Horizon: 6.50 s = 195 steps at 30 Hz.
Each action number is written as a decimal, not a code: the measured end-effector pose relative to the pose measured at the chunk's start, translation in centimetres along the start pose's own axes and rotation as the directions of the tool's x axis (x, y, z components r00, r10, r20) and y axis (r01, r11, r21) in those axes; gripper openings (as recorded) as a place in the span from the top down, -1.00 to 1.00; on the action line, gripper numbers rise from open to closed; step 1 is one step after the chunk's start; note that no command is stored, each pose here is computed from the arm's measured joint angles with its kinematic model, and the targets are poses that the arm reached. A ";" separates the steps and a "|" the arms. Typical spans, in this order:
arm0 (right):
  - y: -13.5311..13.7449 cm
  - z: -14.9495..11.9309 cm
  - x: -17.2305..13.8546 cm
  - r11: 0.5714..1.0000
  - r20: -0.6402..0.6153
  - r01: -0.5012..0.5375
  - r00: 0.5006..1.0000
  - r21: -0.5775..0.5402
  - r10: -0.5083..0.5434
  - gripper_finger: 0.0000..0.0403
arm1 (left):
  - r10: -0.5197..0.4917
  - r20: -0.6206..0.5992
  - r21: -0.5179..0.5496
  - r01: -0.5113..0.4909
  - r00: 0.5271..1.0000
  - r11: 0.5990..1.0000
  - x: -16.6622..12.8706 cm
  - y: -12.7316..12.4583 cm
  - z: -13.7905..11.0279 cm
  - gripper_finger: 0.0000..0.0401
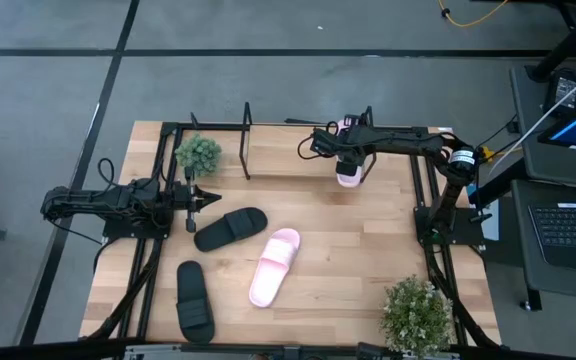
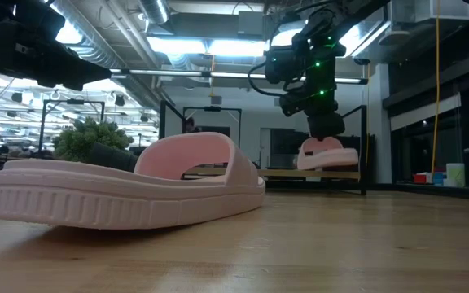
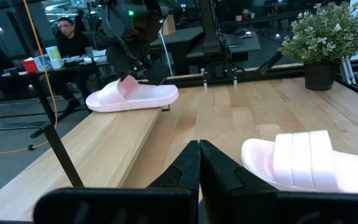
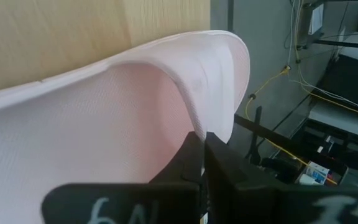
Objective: Pick and place slides into the shelf
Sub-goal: Put the right pink slides on the shelf, then put the pink slides on the shelf
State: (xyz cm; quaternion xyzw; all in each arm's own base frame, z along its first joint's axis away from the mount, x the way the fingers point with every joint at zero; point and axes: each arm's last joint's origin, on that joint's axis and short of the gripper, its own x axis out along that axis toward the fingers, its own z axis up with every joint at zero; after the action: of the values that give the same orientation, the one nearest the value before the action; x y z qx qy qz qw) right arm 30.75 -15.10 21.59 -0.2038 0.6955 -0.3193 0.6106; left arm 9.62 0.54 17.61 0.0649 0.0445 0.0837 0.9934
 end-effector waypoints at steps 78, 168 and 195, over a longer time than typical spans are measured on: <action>0.0 -0.4 0.1 0.999 -0.021 -0.051 0.998 -0.008 0.051 0.49 | 0.000 0.000 -0.001 0.000 1.000 1.000 0.0 0.0 0.0 1.00; 13.5 -13.7 -8.5 0.768 0.930 -0.569 0.013 -0.294 0.367 0.99 | -0.383 0.018 -0.015 0.383 0.924 0.924 1.6 -1.2 1.5 1.00; 13.6 -13.7 -8.4 0.794 0.929 -0.525 0.018 -0.305 0.369 0.99 | -0.504 -0.269 -0.020 0.519 0.820 0.855 11.1 -2.1 6.8 1.00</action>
State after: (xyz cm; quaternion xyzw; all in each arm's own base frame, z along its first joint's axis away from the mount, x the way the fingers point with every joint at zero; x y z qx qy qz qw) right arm 20.20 2.91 18.94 -0.0879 0.1560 0.0493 0.9826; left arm 21.56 -0.47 23.17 0.0658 0.1948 -0.1791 0.9621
